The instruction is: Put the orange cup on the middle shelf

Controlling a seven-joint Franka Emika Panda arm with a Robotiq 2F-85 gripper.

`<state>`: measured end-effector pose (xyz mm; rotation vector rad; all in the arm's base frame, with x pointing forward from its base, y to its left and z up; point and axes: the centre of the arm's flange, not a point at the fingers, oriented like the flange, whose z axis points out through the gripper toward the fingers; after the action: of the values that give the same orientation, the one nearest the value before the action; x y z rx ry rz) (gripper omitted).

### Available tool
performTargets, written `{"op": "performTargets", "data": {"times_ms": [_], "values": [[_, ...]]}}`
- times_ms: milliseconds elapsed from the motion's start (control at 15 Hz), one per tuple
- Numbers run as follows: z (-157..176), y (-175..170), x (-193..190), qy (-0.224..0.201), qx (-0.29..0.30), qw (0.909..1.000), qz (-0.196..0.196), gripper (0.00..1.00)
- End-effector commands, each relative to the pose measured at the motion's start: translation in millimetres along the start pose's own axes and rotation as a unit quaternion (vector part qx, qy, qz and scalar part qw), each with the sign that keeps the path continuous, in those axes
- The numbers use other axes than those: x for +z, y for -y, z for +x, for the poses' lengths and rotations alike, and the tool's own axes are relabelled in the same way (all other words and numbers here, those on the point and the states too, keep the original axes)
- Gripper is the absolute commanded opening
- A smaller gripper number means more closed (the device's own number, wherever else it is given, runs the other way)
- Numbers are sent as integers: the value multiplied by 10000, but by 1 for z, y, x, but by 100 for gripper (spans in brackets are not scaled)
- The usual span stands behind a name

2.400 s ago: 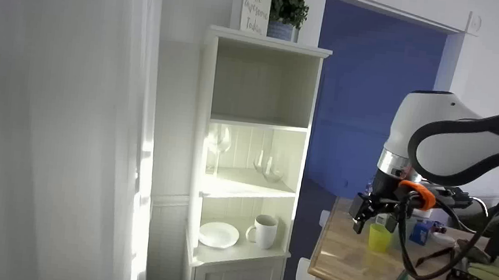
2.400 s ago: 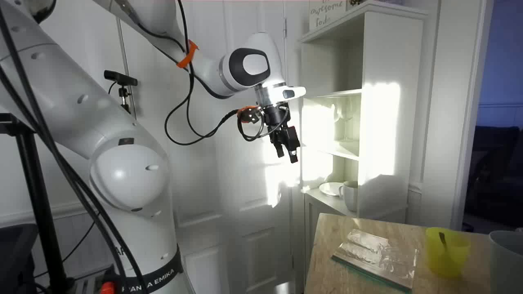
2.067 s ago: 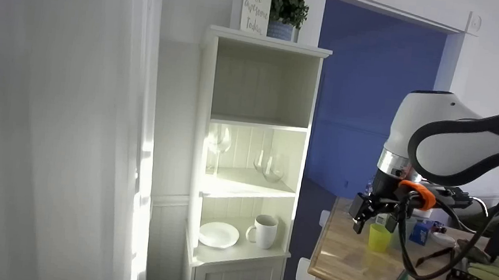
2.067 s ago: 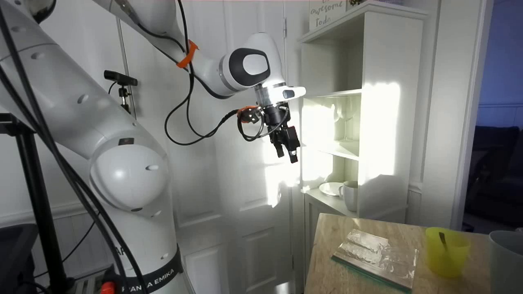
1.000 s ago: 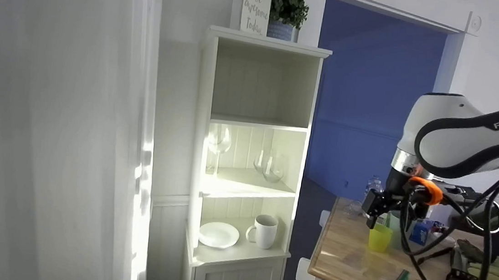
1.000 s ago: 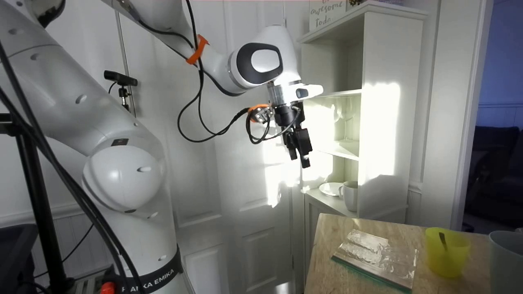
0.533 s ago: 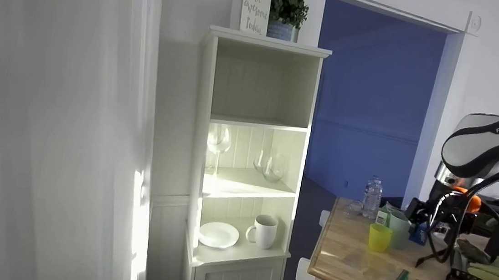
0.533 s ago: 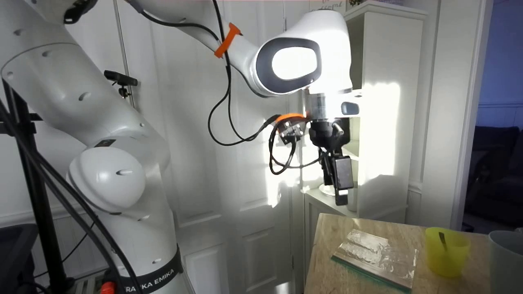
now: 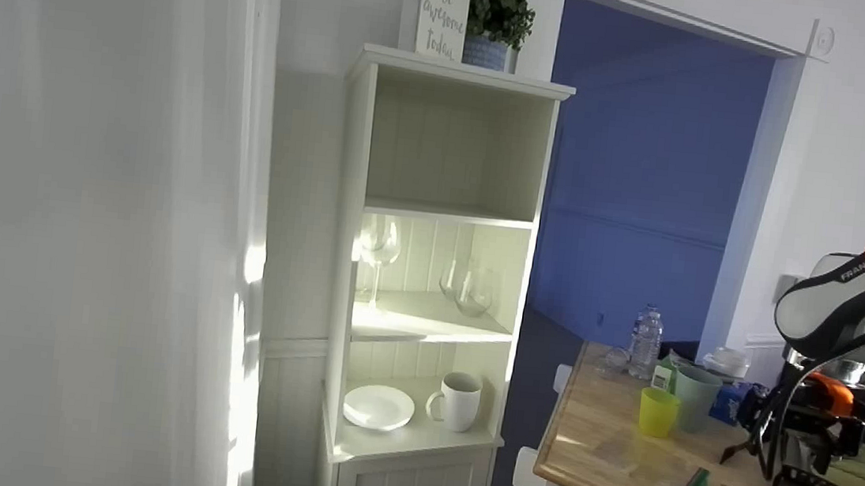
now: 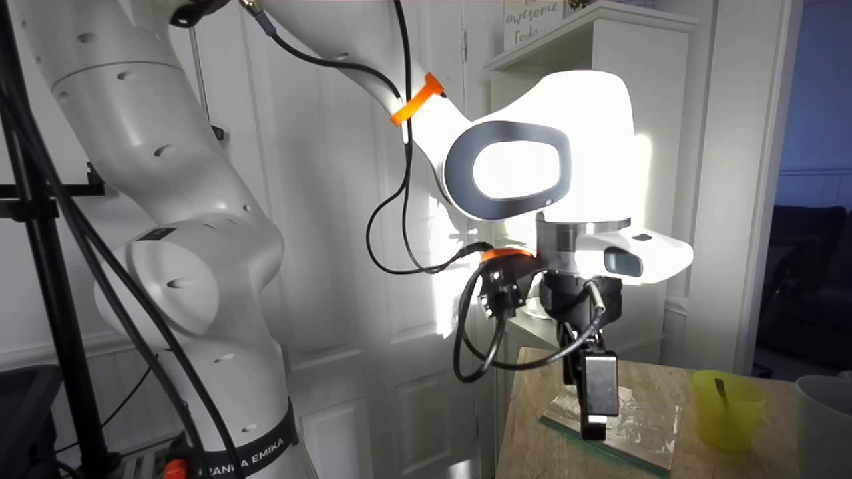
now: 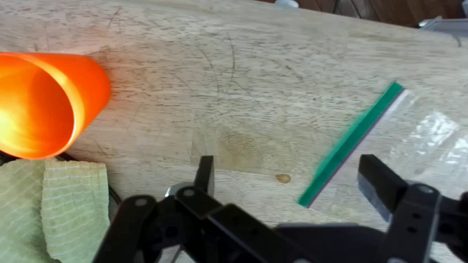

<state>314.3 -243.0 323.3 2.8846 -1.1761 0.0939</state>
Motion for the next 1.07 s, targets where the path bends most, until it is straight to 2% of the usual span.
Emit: {"op": "performTargets", "data": {"times_ms": [0,333,733,1000], "values": [[21,-16,25,-152,119,9992,-350,100],[29,-36,44,21,271,9980,-568,100],[23,-64,44,234,751,9937,-801,100],[15,-79,40,409,1005,9907,-823,100]]}}
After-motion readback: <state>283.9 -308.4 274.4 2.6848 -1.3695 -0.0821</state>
